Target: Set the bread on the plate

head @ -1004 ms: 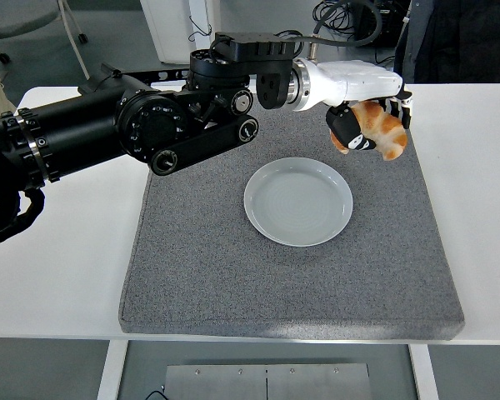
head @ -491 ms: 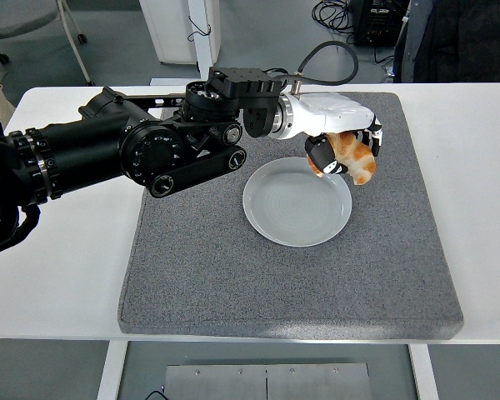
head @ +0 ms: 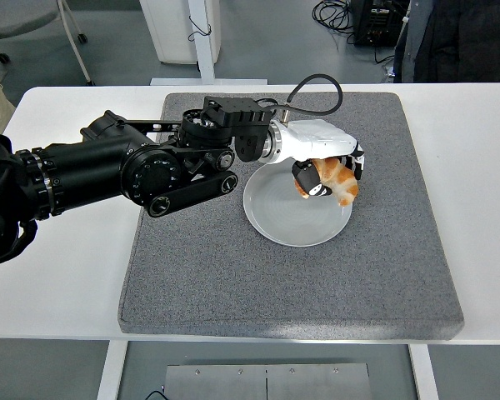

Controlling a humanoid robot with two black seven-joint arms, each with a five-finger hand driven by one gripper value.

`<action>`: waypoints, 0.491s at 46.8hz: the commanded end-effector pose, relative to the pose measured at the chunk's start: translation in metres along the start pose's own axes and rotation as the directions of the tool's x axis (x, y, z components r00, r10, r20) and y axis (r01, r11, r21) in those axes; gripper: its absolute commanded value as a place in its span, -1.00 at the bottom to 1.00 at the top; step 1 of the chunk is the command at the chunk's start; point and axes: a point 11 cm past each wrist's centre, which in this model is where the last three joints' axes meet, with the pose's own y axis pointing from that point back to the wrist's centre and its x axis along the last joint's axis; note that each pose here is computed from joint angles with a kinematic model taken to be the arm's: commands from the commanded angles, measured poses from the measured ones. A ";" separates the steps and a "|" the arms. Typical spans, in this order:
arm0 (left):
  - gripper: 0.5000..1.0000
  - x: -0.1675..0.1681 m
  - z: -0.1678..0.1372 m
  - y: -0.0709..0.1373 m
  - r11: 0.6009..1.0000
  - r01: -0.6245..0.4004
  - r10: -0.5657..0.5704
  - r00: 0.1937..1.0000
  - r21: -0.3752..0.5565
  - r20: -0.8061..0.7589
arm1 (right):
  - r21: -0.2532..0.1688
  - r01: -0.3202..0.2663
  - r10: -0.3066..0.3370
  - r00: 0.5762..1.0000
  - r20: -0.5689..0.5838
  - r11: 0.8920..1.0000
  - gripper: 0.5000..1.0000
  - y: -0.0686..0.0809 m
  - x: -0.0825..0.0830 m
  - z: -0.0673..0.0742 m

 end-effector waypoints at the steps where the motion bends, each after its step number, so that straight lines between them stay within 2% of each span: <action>1: -1.00 -0.007 -0.004 0.000 1.000 0.007 -0.007 1.000 0.009 -0.005 | -0.002 0.000 0.000 1.000 0.000 1.000 1.00 0.000 0.000 0.000; 23: -1.00 -0.027 -0.018 0.000 0.999 0.008 -0.007 1.000 0.041 -0.023 | 0.000 0.000 0.000 1.000 0.000 1.000 1.00 0.000 0.000 0.000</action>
